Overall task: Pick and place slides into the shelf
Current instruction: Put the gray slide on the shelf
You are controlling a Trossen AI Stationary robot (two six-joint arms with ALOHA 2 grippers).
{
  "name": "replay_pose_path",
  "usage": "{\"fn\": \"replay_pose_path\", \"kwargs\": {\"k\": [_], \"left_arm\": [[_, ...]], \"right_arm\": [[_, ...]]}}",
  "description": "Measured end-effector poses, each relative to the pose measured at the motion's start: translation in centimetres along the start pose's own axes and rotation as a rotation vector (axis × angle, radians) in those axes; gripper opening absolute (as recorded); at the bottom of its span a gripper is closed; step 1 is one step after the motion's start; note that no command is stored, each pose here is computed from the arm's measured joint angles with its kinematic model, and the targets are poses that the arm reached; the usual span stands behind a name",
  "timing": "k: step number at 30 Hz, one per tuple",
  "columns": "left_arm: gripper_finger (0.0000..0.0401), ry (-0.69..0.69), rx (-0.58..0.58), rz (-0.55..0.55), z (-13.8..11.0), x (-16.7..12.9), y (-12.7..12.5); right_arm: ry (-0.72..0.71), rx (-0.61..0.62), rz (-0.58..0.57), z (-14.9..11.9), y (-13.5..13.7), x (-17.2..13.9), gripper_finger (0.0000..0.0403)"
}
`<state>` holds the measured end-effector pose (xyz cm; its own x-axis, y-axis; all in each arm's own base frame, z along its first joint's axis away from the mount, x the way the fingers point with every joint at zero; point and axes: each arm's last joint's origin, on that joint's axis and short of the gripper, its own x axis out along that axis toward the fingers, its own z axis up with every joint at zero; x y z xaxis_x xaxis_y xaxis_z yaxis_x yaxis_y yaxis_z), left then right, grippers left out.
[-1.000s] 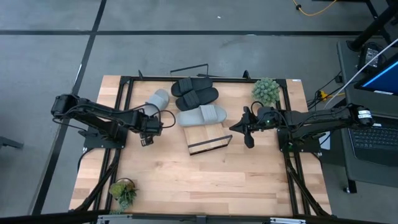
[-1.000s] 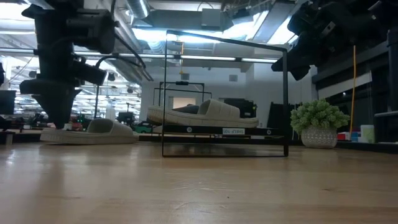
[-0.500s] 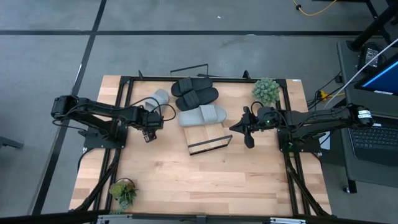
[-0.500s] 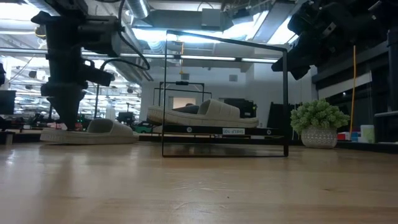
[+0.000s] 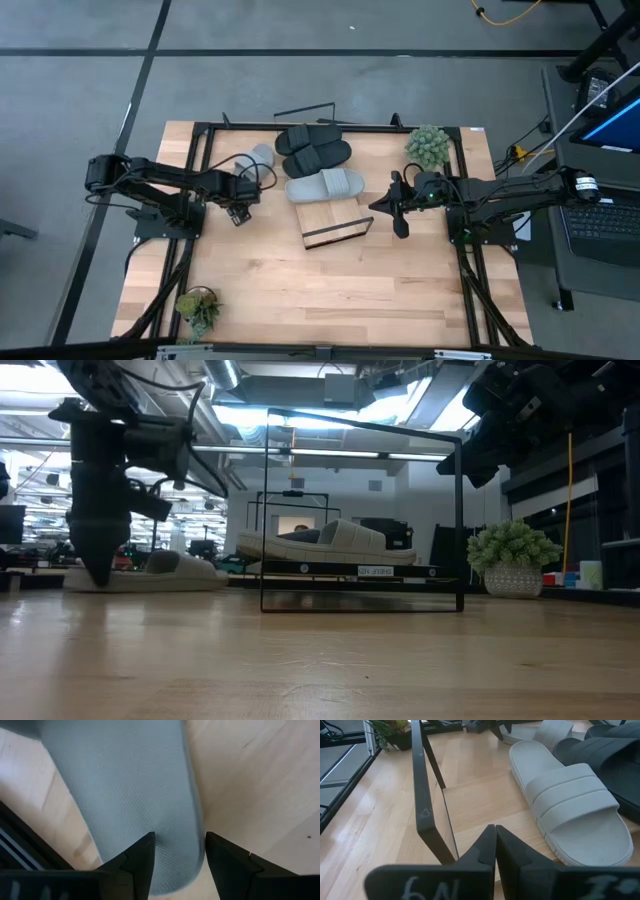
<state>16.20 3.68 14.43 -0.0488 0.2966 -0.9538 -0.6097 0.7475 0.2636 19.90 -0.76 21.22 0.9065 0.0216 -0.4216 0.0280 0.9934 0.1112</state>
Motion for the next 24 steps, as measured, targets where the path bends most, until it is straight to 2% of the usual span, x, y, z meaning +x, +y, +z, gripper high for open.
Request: {"fn": "replay_pose_path", "kwargs": {"k": [10,13,19,24], "left_arm": [[0.0157,-0.026,-0.021,-0.019,0.21,0.26,-0.07],[0.0126,-0.025,-0.022,-0.029,0.22,0.26,-0.11],[0.0021,-0.018,-0.066,-0.053,0.24,0.16,-0.23],[0.0007,-0.014,-0.1,-0.057,0.17,0.13,-0.32]], "right_arm": [[0.0,0.003,0.0,0.0,0.0,0.0,0.0011],[0.0,0.003,-0.001,0.0,-0.01,0.0,0.0011],[0.0,0.003,-0.001,0.0,-0.01,0.0,0.0011],[0.0,0.003,0.0,0.0,0.0,0.0,0.0011]]}}
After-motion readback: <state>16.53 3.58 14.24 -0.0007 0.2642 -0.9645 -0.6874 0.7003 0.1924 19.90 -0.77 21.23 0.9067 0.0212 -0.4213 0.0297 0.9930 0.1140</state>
